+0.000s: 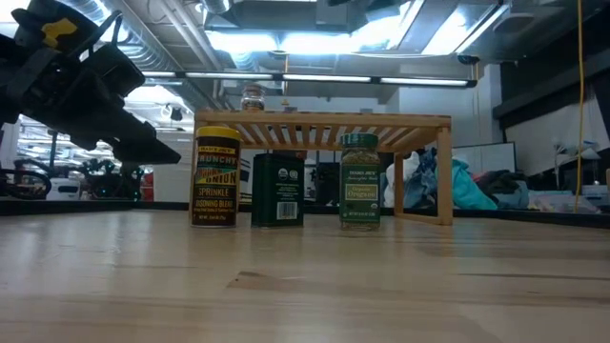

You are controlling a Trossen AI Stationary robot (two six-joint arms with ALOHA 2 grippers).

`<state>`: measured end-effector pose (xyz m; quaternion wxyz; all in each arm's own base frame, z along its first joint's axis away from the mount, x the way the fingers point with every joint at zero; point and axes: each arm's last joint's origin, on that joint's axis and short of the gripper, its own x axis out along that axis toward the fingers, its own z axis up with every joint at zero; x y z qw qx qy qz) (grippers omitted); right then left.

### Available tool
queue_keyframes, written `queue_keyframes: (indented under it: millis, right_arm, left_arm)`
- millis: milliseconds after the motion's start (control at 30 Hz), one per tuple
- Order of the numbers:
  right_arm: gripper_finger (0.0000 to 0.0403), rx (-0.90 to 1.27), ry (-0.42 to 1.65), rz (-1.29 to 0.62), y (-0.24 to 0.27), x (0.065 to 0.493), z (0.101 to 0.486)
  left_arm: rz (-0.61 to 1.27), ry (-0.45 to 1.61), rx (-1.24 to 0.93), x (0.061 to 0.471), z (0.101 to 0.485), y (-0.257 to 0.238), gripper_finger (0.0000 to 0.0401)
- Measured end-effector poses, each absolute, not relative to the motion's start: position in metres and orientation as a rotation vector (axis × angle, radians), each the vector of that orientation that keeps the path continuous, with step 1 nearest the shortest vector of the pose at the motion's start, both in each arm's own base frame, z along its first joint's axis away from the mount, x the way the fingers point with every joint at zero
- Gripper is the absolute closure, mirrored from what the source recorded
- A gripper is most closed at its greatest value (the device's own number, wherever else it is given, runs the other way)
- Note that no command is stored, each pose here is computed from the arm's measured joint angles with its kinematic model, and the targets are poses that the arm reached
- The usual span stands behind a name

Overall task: Shelf spices
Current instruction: Put the green seasoning bottle on the shelf

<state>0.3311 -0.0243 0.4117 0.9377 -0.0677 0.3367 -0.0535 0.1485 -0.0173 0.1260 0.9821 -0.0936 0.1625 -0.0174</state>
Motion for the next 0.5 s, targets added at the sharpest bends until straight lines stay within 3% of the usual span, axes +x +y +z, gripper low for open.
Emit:
queue_keyframes:
  millis: [167,500]
  right_arm:
    - [0.0194,-0.148,0.858,-0.225,0.017,0.317,0.397]
    - [0.0194,-0.182,0.943,-0.546,0.088,0.286,0.341]
  left_arm:
    - [-0.035,0.327,-0.189,0.149,0.126,-0.017,0.0068]
    - [-0.037,0.328,-0.173,0.148,0.126,-0.017,0.0068]
